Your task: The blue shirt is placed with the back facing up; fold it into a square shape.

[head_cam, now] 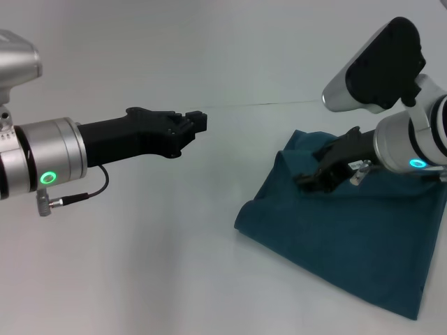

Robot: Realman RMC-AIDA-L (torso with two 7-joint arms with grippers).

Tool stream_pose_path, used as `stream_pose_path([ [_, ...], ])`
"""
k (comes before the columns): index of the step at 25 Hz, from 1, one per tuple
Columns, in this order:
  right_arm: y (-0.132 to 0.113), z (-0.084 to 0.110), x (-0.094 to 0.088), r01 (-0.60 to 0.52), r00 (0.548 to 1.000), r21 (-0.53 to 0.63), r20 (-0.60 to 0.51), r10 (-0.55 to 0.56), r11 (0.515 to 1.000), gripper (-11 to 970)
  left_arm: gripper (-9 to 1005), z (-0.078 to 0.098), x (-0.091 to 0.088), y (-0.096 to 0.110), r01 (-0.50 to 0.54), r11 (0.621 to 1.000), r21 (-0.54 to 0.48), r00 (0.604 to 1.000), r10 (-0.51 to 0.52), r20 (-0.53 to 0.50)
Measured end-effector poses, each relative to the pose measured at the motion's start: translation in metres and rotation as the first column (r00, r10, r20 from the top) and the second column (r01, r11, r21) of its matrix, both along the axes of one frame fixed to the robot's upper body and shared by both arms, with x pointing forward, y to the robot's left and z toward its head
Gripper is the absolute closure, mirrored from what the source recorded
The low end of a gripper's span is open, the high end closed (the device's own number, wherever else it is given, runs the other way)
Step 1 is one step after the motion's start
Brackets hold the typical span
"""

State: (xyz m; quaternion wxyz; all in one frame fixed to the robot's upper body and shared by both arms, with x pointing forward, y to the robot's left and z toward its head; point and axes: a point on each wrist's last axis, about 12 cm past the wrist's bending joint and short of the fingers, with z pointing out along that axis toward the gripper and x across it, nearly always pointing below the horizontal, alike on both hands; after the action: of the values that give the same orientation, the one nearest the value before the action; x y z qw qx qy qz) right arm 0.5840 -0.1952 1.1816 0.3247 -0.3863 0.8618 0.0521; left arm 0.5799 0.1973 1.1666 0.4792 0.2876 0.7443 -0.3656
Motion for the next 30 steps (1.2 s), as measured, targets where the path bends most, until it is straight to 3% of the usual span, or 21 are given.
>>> stream_pose_path([
  [12, 0.011, -0.014, -0.005, 0.017, 1.0, -0.123, -0.005, -0.018, 0.992, 363, 951, -0.001, -0.001, 0.0, 0.005, 1.0, -0.001, 1.0, -0.005, -0.005],
  [30, 0.019, -0.02, -0.008, -0.002, 1.0, -0.118, -0.015, 0.0, 0.993, 372, 951, -0.003, -0.003, 0.001, 0.002, 1.0, -0.002, 1.0, -0.002, -0.012],
])
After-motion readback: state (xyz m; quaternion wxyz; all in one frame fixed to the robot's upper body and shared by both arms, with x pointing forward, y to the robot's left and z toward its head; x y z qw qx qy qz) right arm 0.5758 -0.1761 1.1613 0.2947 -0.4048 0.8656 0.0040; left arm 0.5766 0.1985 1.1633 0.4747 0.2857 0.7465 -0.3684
